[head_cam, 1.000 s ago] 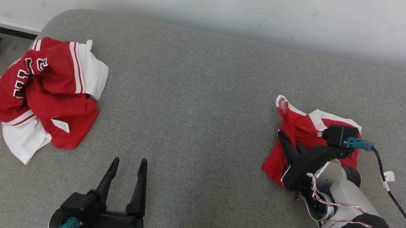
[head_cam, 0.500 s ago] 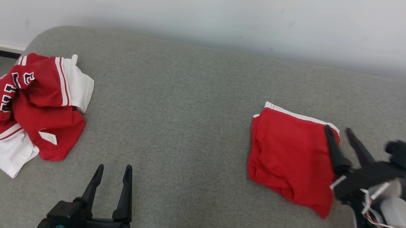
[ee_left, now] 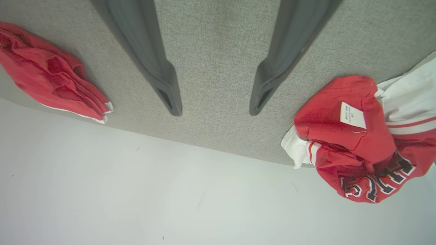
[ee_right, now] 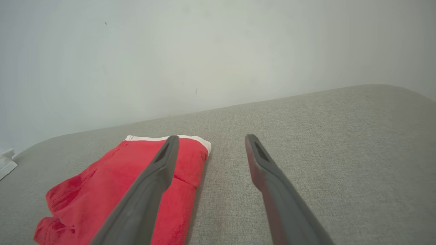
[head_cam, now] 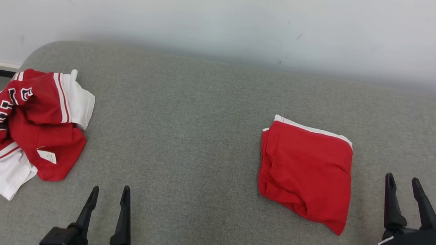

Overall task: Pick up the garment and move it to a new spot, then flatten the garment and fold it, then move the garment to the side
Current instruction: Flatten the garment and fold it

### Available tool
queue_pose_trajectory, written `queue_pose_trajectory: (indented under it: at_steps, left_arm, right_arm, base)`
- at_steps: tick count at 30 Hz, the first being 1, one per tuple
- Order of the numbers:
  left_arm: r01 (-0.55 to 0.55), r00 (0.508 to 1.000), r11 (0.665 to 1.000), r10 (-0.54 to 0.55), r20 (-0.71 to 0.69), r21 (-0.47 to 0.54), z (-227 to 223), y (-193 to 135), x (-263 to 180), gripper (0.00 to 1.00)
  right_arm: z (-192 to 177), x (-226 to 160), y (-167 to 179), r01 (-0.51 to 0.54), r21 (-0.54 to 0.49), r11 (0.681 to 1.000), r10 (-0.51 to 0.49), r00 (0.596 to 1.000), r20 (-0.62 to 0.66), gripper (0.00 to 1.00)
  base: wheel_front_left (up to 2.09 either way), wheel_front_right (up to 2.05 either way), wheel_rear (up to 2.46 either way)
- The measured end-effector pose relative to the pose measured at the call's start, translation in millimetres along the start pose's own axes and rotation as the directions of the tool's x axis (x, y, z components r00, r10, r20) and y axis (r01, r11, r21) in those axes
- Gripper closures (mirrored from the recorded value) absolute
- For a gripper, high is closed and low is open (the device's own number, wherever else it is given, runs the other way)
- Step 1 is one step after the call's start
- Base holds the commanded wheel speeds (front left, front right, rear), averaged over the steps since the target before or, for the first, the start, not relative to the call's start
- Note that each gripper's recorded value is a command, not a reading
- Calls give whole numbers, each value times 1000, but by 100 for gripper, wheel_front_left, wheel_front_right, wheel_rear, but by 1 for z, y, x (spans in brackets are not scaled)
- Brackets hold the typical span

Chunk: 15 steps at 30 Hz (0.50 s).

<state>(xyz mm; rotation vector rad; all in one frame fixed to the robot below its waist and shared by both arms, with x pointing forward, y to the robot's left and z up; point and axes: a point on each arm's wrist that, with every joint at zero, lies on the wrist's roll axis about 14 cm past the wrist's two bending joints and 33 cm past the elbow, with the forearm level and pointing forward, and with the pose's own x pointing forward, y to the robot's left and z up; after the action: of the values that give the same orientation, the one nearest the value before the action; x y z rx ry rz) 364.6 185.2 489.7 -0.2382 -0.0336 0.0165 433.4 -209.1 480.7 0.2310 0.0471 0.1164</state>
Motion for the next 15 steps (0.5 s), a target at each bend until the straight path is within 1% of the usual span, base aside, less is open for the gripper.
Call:
queue_pose_trajectory:
  at_steps: [2,5,6,11,12,13,15]
  left_arm:
    - [-1,1000,1000,1,1,7,0,0,-3,0]
    - [13,1000,999,-13,17,36,6,-3,-3,0]
    - [18,1000,998,-19,17,59,6,-4,-5,0]
    - [22,999,994,-27,41,107,14,-3,-8,0]
    - [27,998,992,-33,44,126,15,-4,-9,0]
    - [44,998,986,-50,39,158,15,-7,-12,0]
    - [62,997,982,-69,34,179,14,-11,-14,0]
  right_arm:
    - [5,-8,3,12,1,1000,-13,999,33,0]
    - [22,-20,8,30,-4,1000,-29,993,115,0]
    - [26,-25,9,37,-14,999,-35,991,131,0]
    - [31,-49,15,61,-26,998,-55,984,170,0]
    - [33,-53,17,57,-49,997,-48,984,174,0]
    - [32,-61,20,52,-116,992,-32,986,166,0]
    - [31,-69,21,61,-115,991,-41,985,167,0]
  base:
    - [0,0,0]
    - [0,0,0]
    - [0,0,0]
    - [0,0,0]
    - [0,0,0]
    - [0,0,0]
    - [0,0,0]
